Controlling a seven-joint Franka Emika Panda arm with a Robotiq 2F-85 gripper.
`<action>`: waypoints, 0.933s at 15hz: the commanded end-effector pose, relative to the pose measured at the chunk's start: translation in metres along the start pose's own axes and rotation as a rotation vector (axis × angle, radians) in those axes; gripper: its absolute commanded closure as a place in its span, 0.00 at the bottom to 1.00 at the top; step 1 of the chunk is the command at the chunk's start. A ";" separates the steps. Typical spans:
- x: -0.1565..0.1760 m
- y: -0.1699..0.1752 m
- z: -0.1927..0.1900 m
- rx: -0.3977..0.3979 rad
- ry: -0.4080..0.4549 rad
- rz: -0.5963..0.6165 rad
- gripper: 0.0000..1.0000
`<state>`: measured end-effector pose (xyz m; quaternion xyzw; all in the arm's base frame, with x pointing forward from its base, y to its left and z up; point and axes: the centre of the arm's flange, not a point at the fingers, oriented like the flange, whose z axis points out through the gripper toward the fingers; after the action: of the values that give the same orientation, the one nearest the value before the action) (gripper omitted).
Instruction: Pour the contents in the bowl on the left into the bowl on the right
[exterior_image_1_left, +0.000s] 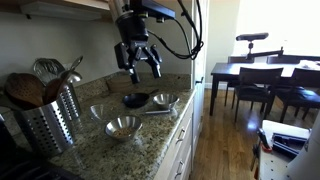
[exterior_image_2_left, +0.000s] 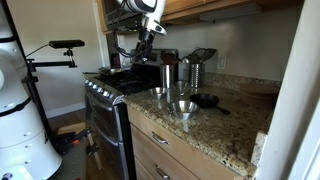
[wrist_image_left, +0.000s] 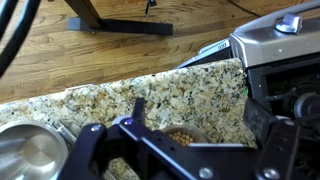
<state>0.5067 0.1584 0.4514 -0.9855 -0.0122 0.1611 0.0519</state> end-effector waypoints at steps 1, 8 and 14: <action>0.017 -0.011 0.008 -0.005 -0.015 -0.004 0.00; 0.047 -0.002 0.045 -0.027 -0.006 0.056 0.00; 0.076 0.011 0.076 -0.064 0.031 0.134 0.00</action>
<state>0.5478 0.1614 0.3698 -0.9866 0.0229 0.1592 0.0281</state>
